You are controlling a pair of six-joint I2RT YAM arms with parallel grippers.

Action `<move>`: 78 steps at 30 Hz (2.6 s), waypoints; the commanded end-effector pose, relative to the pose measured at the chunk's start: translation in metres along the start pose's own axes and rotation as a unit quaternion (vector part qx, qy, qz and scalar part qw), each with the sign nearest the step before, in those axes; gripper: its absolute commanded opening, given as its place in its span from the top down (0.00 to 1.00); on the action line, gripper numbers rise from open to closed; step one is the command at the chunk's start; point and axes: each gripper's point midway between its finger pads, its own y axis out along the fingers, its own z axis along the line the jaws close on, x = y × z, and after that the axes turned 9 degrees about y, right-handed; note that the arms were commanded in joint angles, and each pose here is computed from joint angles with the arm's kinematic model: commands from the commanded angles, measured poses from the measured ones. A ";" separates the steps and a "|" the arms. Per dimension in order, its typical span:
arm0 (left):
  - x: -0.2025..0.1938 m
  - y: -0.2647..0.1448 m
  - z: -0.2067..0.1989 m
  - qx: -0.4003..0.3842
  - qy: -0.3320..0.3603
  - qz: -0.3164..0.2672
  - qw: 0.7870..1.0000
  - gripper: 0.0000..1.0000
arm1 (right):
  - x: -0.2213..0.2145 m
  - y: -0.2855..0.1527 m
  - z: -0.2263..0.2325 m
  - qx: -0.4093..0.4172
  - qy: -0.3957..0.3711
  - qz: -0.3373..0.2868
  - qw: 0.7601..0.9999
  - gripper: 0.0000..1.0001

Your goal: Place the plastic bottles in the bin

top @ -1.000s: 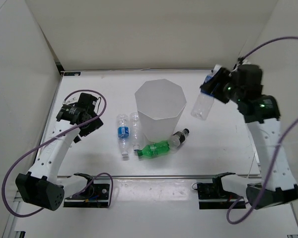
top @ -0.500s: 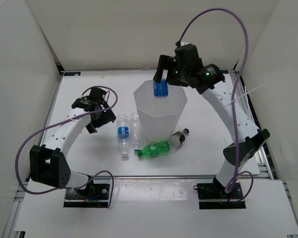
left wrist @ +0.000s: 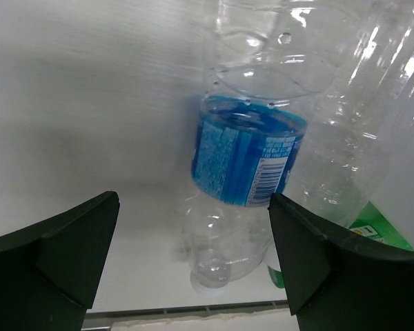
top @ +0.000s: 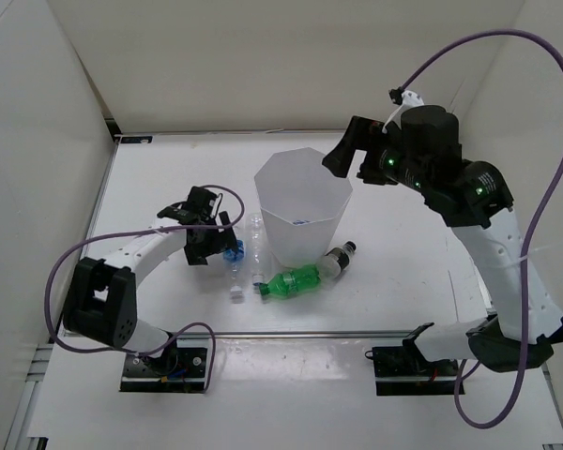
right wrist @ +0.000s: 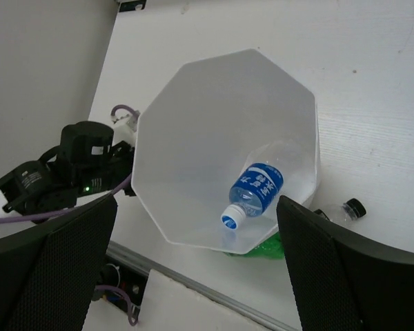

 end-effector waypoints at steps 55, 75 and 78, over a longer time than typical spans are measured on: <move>0.182 -0.321 -0.156 -0.008 -0.005 -0.491 0.871 0.00 | -0.184 0.070 -0.210 -0.221 0.361 0.299 0.855 0.00; 0.030 -0.206 0.011 0.106 -0.074 -0.309 0.942 0.00 | -0.260 0.095 -0.254 -0.330 0.359 0.404 0.774 0.54; 0.028 -0.197 0.014 0.112 -0.076 -0.311 0.941 0.00 | -0.223 0.058 -0.240 -0.330 0.336 0.352 0.809 0.60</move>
